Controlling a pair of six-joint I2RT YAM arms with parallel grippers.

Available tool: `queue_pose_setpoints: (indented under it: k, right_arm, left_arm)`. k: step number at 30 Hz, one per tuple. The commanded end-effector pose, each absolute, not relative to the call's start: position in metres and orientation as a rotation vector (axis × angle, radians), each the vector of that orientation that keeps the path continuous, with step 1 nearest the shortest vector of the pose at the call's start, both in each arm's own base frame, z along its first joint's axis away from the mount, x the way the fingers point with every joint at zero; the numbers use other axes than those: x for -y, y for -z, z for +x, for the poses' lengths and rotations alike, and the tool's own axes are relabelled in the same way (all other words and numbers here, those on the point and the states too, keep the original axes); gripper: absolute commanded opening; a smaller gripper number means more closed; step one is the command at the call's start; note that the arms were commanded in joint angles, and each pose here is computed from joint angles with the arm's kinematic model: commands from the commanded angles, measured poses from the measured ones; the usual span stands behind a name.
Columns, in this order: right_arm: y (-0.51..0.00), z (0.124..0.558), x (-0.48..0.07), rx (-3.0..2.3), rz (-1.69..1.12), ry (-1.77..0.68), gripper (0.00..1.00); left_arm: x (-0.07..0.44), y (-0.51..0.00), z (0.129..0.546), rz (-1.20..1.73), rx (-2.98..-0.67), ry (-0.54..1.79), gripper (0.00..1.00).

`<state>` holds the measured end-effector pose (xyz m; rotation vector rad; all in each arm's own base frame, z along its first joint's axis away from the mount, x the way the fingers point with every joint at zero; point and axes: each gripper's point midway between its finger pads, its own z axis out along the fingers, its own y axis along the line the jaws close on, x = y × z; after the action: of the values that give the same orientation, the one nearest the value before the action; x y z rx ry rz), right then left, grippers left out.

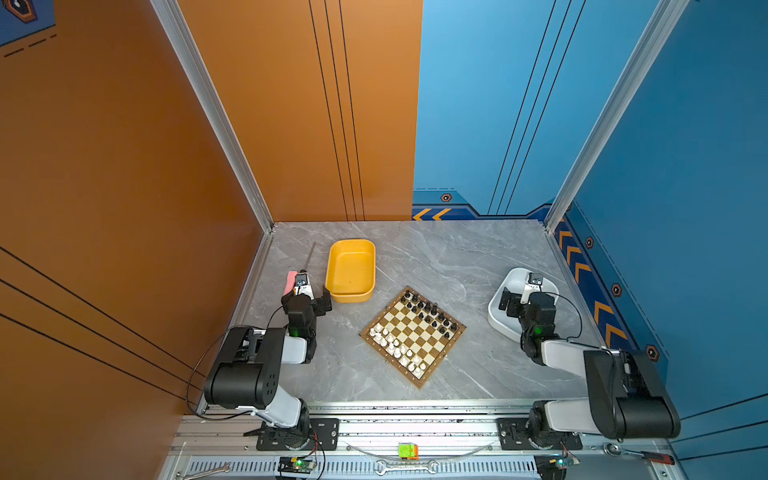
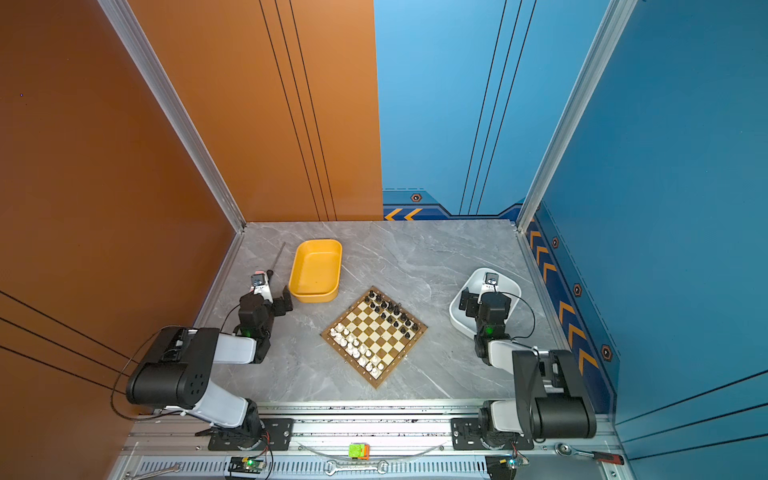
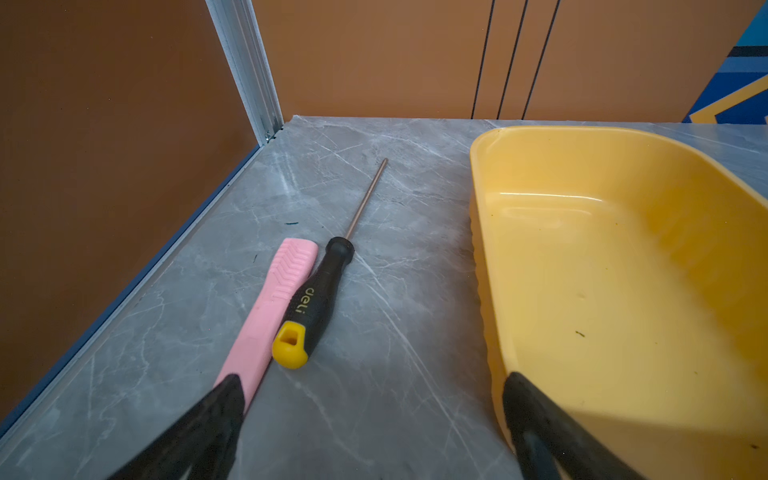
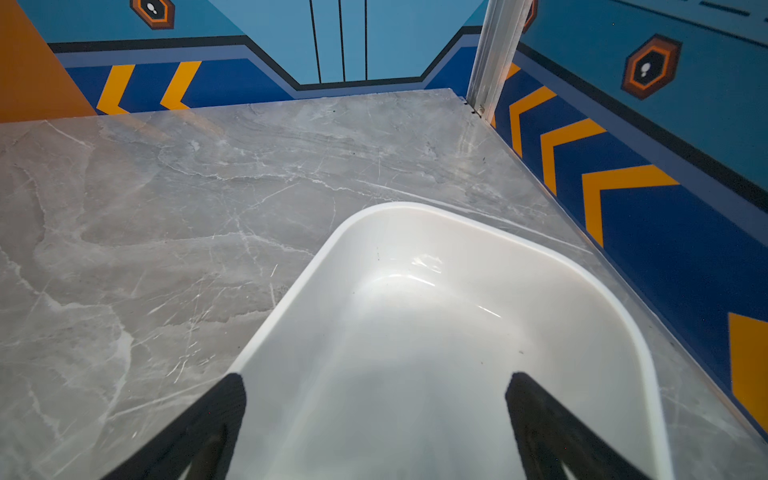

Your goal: Set up the chess pieces on the board

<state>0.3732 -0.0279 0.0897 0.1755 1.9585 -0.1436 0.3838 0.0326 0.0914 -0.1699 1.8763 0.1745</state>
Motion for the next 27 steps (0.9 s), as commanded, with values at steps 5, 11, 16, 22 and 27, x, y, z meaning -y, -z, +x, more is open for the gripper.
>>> queue_pose_setpoints:
  k: [5,11,16,22,27]
  right_arm:
    - [-0.0925,0.393,0.0146,-1.91,0.122,0.106,1.0]
    - [-0.0909,0.3934,0.0159,-1.93,0.127,0.098,1.0]
    - [-0.0913,0.3932,0.0154,-1.931,0.126,0.102,1.0]
    - [-0.0906,0.3931,0.0153,-1.933,0.125,0.101,1.0]
    - [-0.0914,0.3935,0.0153,-1.931,0.126,0.101,1.0]
  left_arm:
    - [-0.0291,-0.0917,0.3891,-0.161,-1.885,-0.122,0.98]
    - [-0.0296,-0.0919,0.3894,-0.162,-1.884,-0.132,0.98]
    - [-0.0283,-0.092,0.3905,-0.157,-1.89,-0.161,0.98]
    - [-0.0198,-0.0913,0.3932,-0.111,-1.907,-0.195,0.98]
    - [-0.0203,-0.0914,0.3932,-0.114,-1.907,-0.196,0.98]
